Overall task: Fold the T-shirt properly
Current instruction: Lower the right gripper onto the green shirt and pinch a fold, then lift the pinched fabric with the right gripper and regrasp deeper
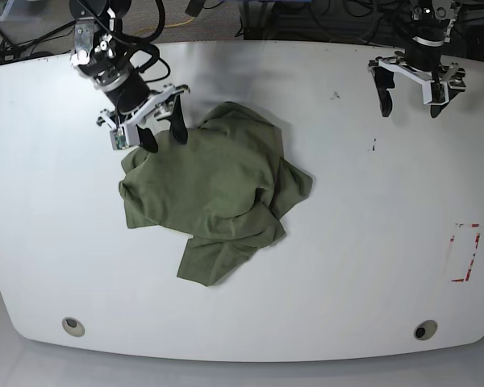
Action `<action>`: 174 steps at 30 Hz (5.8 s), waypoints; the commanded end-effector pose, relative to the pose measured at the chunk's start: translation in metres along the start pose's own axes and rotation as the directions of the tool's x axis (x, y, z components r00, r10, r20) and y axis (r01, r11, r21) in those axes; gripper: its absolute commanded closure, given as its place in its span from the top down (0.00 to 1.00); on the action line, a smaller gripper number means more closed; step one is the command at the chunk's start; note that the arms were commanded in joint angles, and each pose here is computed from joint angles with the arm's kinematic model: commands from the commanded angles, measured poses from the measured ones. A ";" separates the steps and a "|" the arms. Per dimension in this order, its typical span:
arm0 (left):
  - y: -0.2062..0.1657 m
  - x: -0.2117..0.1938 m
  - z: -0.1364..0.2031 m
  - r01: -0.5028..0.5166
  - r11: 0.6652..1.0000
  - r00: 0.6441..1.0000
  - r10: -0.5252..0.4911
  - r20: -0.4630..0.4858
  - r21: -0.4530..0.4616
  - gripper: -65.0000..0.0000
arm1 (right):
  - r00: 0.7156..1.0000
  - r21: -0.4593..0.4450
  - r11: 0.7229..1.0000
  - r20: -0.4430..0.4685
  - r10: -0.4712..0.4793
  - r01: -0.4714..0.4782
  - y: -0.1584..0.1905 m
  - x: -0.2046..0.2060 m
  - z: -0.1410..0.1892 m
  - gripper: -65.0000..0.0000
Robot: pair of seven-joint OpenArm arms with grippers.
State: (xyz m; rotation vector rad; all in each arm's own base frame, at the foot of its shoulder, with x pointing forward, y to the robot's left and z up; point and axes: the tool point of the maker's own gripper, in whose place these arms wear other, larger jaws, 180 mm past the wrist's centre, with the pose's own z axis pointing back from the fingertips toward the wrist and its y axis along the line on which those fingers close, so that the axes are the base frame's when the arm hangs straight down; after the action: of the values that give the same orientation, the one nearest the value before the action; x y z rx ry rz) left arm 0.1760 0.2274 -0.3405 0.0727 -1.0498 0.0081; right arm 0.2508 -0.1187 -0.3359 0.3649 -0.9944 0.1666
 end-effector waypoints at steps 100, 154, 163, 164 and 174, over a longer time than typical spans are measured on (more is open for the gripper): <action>0.010 0.022 -0.009 0.005 1.000 0.997 -0.007 0.076 0.029 0.88 | 0.982 0.194 0.981 -0.180 0.052 -0.016 0.016 0.058 -0.188 0.20; 0.013 0.021 -0.015 0.002 0.999 0.997 -0.005 0.076 0.038 0.88 | 0.955 0.295 0.927 -0.117 0.274 -0.230 0.069 0.086 -0.173 0.75; 0.014 0.021 -0.015 0.001 0.999 0.997 -0.004 0.076 0.040 0.88 | 0.933 0.407 0.885 -0.171 0.316 -0.225 0.093 0.083 -0.197 0.75; 0.014 0.021 -0.015 0.001 0.999 0.997 -0.004 0.076 0.040 0.88 | 0.931 0.417 0.881 -0.176 0.321 -0.225 0.097 0.082 -0.199 0.75; 0.014 0.021 -0.015 0.001 0.999 0.997 -0.004 0.076 0.040 0.88 | 0.913 0.417 0.880 -0.224 0.340 -0.225 0.102 0.073 -0.212 0.75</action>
State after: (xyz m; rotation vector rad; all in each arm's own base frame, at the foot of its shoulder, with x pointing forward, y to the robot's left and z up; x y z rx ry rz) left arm 0.1954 0.2404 -0.3399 0.1026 -1.0849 0.0364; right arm 0.4084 0.0479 -0.3819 0.5172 -0.6340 0.6714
